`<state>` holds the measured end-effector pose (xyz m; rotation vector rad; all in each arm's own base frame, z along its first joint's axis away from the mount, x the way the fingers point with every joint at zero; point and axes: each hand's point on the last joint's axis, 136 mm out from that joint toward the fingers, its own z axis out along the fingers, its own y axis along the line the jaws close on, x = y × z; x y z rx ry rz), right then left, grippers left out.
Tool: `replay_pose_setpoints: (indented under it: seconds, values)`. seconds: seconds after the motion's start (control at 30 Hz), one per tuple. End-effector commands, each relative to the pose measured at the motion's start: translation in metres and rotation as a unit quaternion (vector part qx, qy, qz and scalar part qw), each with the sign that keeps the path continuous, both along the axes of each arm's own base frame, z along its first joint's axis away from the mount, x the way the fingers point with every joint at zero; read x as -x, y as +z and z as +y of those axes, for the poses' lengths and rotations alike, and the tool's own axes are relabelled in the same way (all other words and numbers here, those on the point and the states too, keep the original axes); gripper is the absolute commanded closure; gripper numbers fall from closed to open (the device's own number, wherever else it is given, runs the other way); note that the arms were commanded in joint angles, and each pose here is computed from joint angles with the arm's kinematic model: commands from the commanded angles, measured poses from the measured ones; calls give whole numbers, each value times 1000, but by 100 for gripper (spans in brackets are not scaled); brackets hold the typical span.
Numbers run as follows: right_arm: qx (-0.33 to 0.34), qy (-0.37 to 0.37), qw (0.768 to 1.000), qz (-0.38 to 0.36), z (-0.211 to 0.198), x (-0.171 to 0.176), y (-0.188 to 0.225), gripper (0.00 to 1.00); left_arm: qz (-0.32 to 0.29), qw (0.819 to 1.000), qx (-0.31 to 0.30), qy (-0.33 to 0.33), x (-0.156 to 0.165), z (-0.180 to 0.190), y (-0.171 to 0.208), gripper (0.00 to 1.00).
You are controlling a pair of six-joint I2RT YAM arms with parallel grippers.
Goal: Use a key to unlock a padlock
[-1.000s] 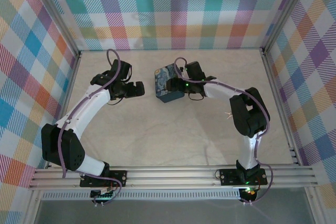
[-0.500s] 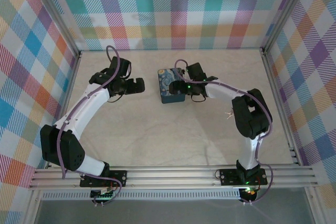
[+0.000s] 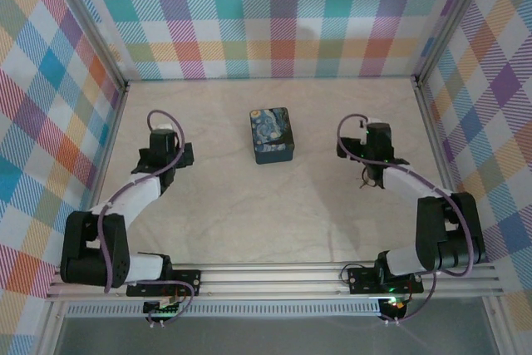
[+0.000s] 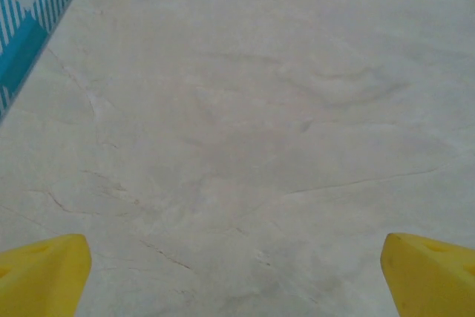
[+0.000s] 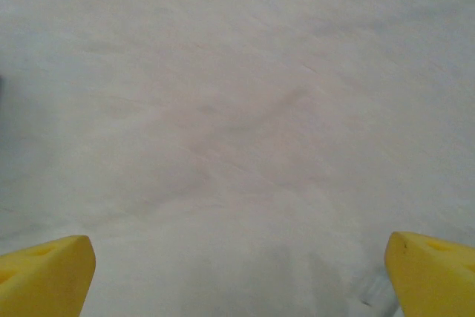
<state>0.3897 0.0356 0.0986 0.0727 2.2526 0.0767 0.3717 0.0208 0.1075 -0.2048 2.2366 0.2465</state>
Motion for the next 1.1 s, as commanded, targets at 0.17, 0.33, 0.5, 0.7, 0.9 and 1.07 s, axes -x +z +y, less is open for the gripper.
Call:
replay_pose_setpoints:
  seconds: [0.17,0.33,0.5,0.7,0.9,1.07]
  values:
    - [0,25,994,-104,-19,-12,5,0,-105,991,52,-63,-29,-24,-12,0]
    - [-19,61,989,-131,-10,-14,-1,0,-137,983,59,-105,-27,-36,-29,0]
    - [-16,61,985,-159,-11,-8,-6,0,-126,983,62,-114,-27,-39,-30,0]
    - [-16,61,986,-153,-10,-7,-5,0,-128,984,60,-104,-27,-36,-29,0]
    - [-16,61,986,-152,-11,-7,-7,0,-126,985,61,-104,-28,-36,-30,0]
    - [-16,60,986,-152,-11,-8,-6,0,-128,984,63,-105,-27,-36,-29,0]
